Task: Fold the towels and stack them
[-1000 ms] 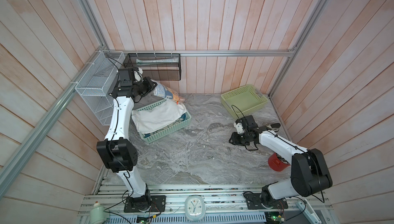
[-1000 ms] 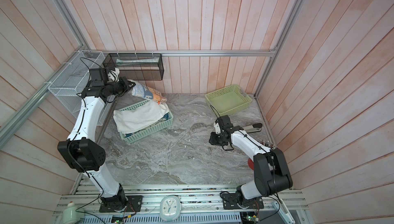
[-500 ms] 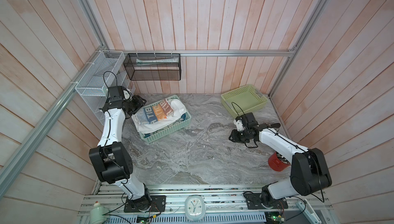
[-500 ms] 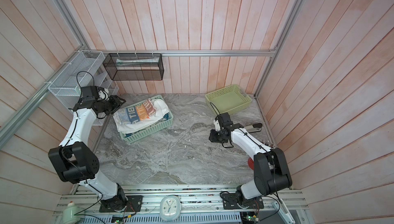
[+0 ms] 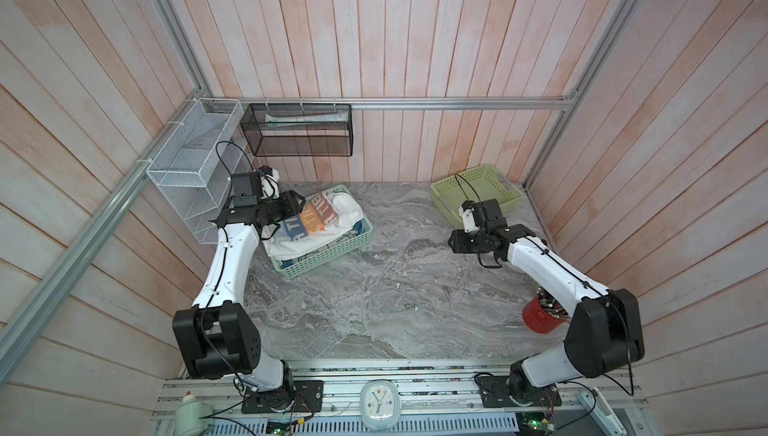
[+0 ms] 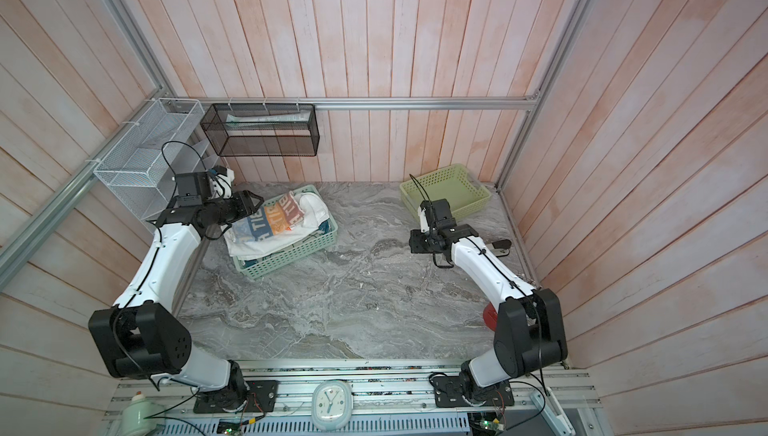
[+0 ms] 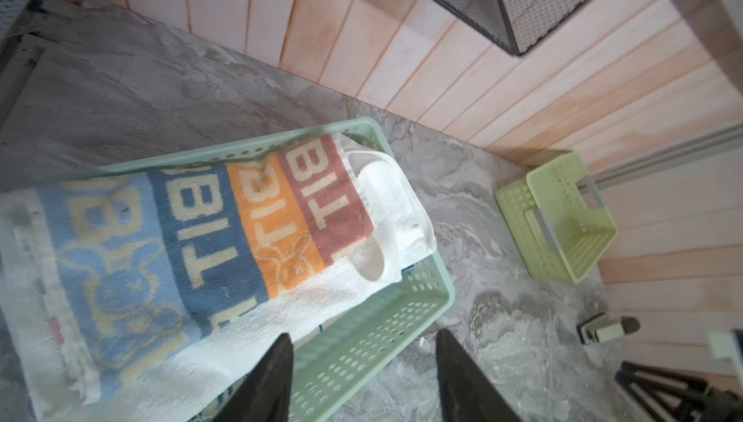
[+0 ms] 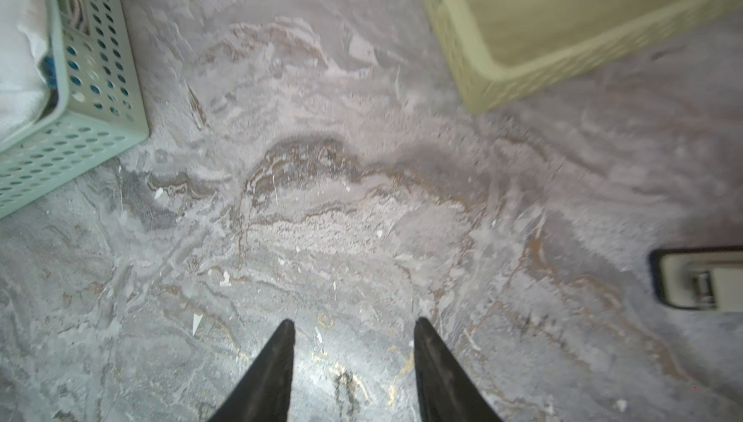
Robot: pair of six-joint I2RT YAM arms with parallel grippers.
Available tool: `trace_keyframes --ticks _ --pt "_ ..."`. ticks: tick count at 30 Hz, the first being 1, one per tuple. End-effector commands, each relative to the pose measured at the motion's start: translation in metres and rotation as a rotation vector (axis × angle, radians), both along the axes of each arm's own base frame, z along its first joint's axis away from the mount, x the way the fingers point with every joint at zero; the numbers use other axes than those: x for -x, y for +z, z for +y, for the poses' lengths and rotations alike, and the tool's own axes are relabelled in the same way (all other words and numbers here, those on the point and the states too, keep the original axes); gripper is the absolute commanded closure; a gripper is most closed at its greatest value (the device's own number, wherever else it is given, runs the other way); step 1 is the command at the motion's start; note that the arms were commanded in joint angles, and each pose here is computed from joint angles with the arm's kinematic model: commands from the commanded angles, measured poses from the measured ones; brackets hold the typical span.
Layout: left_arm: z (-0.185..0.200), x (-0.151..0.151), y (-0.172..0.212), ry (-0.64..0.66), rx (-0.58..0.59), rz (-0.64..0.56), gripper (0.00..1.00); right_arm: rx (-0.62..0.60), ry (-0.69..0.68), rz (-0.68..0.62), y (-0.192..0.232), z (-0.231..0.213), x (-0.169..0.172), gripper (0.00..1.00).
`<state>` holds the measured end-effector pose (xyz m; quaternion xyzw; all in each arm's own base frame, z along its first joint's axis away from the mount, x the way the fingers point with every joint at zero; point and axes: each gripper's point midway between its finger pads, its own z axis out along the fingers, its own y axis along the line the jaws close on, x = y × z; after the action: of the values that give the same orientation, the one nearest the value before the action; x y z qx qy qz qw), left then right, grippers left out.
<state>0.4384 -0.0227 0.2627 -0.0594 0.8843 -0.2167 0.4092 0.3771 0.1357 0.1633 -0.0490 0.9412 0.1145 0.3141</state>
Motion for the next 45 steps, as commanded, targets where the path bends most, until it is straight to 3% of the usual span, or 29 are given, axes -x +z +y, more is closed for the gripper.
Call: trace_keyframes --ticks 1,7,11,15,20,23,26,34,41,45 --pt "-0.007 0.011 0.012 -0.042 -0.095 -0.102 0.0 0.075 -0.065 -0.231 0.054 -0.022 -0.014 0.46" --pt "-0.025 0.043 0.003 -0.07 -0.119 -0.197 0.0 0.054 -0.157 -0.446 0.076 -0.058 -0.006 0.24" --pt "-0.036 0.071 -0.031 -0.063 -0.157 -0.225 0.0 0.054 -0.233 -0.561 0.08 -0.084 0.008 0.15" --pt "-0.036 0.092 -0.07 0.021 -0.077 -0.206 0.0 0.081 -0.323 -0.659 0.071 -0.108 0.024 0.06" --pt "-0.022 0.107 -0.112 0.129 -0.055 -0.15 0.0 0.129 -0.403 -0.665 0.038 -0.132 0.037 0.03" --pt "-0.02 0.107 -0.123 0.12 -0.091 -0.188 0.0 0.152 -0.404 -0.651 0.018 -0.138 0.039 0.02" --pt "-0.002 0.097 -0.119 0.215 -0.137 -0.229 0.0 0.159 -0.424 -0.671 0.009 -0.145 0.038 0.02" --pt "0.032 0.077 -0.103 0.306 -0.4 -0.418 0.0 0.151 -0.501 -0.75 -0.001 -0.172 0.037 0.02" --pt "0.056 0.067 -0.111 0.346 -0.33 -0.541 0.0 0.119 -0.457 -0.806 -0.002 -0.171 0.028 0.02" --pt "0.051 0.05 -0.124 0.287 -0.328 -0.517 0.0 0.132 -0.427 -0.832 -0.011 -0.169 0.021 0.02"
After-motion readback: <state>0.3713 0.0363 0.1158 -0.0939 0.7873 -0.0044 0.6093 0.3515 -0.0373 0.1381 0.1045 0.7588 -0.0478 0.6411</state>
